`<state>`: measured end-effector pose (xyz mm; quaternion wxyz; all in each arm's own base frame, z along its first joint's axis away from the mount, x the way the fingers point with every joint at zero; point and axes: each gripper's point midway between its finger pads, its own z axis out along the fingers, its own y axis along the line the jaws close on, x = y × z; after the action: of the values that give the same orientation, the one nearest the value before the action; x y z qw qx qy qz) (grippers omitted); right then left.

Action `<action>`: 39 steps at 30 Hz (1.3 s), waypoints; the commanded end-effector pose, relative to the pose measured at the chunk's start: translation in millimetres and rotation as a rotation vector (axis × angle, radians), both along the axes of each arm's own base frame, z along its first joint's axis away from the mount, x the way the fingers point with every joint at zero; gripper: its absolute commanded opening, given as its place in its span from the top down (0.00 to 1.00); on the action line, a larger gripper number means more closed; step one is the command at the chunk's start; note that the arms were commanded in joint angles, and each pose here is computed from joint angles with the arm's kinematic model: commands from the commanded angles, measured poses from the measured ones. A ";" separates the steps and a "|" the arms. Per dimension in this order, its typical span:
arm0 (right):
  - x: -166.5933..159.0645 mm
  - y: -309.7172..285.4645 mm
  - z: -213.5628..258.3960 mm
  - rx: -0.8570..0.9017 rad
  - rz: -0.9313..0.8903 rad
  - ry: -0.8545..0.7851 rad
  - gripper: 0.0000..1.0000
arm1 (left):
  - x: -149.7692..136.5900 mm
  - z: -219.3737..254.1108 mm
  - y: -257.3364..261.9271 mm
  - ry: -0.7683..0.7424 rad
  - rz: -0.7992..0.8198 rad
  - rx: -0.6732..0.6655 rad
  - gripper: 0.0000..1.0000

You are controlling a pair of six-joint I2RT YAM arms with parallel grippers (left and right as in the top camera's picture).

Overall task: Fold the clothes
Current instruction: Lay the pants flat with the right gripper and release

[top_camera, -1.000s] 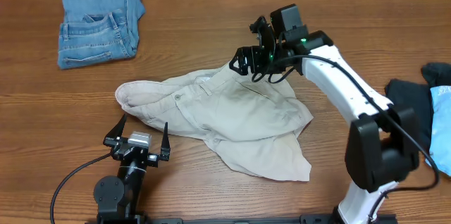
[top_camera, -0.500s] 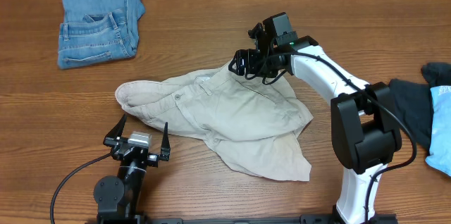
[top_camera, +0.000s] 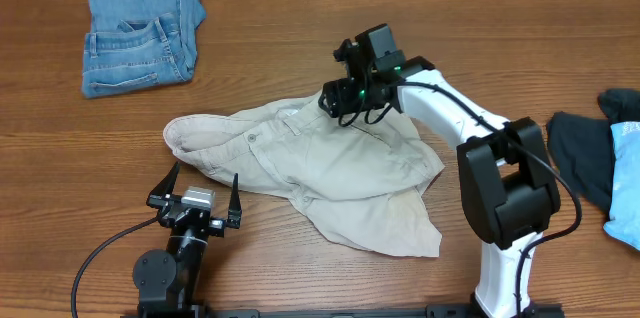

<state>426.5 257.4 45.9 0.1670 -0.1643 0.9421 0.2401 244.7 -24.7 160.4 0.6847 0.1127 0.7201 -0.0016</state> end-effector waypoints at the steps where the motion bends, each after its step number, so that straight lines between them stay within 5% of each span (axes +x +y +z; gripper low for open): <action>1: -4.9 3.2 -8.6 -0.025 0.019 0.002 0.43 | 0.1 0.5 2.9 -0.008 0.013 0.012 0.00; 4: -6.0 0.7 -10.3 -0.037 0.011 0.010 0.76 | 0.1 0.5 2.9 -0.008 0.013 0.012 0.00; 5: -6.0 1.1 -9.9 -0.034 0.007 0.013 0.96 | 0.1 0.5 2.9 -0.008 0.013 0.012 0.00; 10: -6.1 10.4 32.9 0.043 -0.011 0.011 0.96 | 0.1 0.5 2.9 -0.008 0.013 0.012 0.00; 13: -12.7 8.2 121.8 0.123 -0.022 -0.124 0.96 | 0.1 0.5 2.9 -0.008 0.013 0.012 0.00; 17: -49.1 -9.0 226.9 0.213 -0.044 -0.274 0.96 | 0.1 0.5 2.9 -0.008 0.013 0.012 0.00; 20: -86.5 -17.0 264.3 0.290 -0.061 -0.243 0.96 | 0.1 0.5 2.9 -0.008 0.013 0.012 0.00; 26: -143.1 -4.9 267.8 0.415 0.013 0.013 0.96 | 0.1 0.5 2.9 -0.008 0.013 0.012 0.00; 34: -179.6 36.6 243.6 0.288 -0.029 0.079 0.96 | 0.1 0.5 2.9 -0.008 0.013 0.012 0.00; 35: -183.5 42.1 242.1 0.280 -0.022 0.078 0.89 | 0.1 0.5 2.9 -0.008 0.013 0.012 0.00; 36: -187.4 47.1 241.8 0.281 -0.005 0.078 0.69 | 0.1 0.5 2.9 -0.008 0.013 0.012 0.00; 39: -188.3 51.0 243.5 0.285 0.005 0.065 0.57 | 0.1 0.5 2.9 -0.008 0.013 0.012 0.00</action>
<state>232.1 310.3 277.1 0.1327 -0.1425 0.9056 0.3768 244.7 -24.7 160.4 0.6847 0.1127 0.7201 -0.0013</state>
